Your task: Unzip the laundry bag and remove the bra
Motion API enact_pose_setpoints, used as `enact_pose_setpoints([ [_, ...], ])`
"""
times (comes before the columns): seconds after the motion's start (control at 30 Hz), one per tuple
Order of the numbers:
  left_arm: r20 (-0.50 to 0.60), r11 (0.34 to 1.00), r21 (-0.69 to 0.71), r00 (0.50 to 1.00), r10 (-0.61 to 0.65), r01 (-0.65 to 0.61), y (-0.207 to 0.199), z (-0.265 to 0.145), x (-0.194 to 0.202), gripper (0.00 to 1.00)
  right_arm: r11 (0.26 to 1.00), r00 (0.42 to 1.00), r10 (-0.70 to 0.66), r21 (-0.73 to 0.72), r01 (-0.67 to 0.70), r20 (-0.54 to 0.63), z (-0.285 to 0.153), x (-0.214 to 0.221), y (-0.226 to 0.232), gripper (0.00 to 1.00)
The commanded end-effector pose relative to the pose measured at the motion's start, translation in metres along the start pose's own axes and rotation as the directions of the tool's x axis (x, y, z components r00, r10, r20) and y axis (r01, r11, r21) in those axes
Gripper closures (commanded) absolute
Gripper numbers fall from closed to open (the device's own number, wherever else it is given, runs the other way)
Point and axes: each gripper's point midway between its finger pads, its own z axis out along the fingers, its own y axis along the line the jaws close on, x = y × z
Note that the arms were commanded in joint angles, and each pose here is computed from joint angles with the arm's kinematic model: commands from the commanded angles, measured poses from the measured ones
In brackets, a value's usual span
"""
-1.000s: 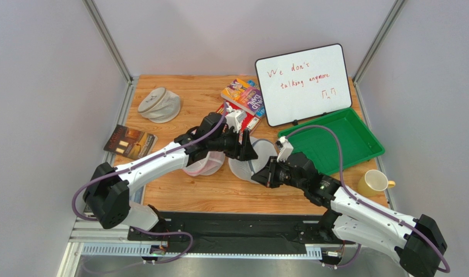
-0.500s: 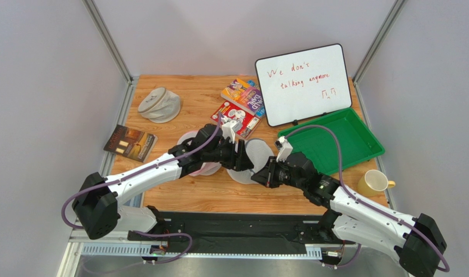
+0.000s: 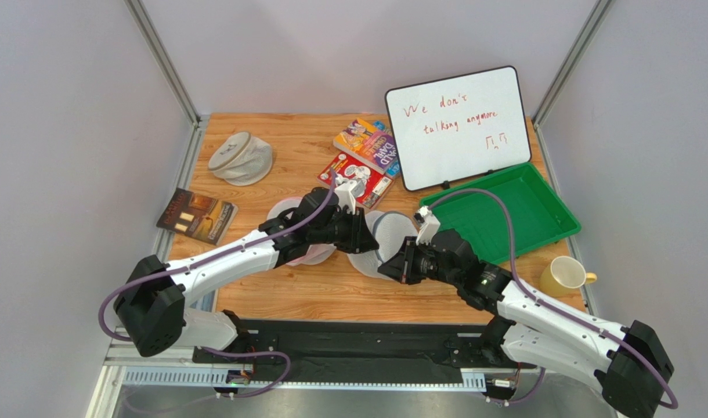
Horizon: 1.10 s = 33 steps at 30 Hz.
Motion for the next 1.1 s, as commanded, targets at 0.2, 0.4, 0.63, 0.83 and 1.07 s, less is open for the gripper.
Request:
enact_pose_setpoints([
  [0.2, 0.041, 1.000, -0.013, 0.999, 0.010, -0.010, -0.001, 0.015, -0.018, 0.98, 0.998, 1.000, -0.009, -0.065, 0.010, 0.025, -0.001, -0.010, 0.019, 1.00],
  [0.4, 0.049, 0.999, -0.023, 0.998, 0.029, -0.028, -0.002, 0.019, -0.027, 1.00, 0.998, 1.000, -0.001, -0.058, 0.002, 0.016, -0.003, -0.005, 0.015, 1.00],
  [0.63, 0.053, 0.999, -0.036, 0.998, 0.040, -0.039, 0.007, 0.022, -0.039, 1.00, 0.999, 1.000, 0.009, -0.049, -0.008, 0.005, -0.006, 0.002, 0.010, 1.00],
  [0.83, 0.034, 0.997, -0.053, 0.998, 0.056, -0.054, 0.020, 0.029, -0.045, 1.00, 0.999, 1.000, 0.015, -0.035, -0.015, -0.002, -0.009, 0.007, 0.005, 1.00],
  [1.07, 0.016, 0.996, -0.050, 0.997, 0.076, -0.076, 0.025, 0.041, -0.054, 1.00, 0.999, 1.000, 0.027, -0.028, -0.027, -0.008, -0.012, 0.012, 0.002, 1.00],
])
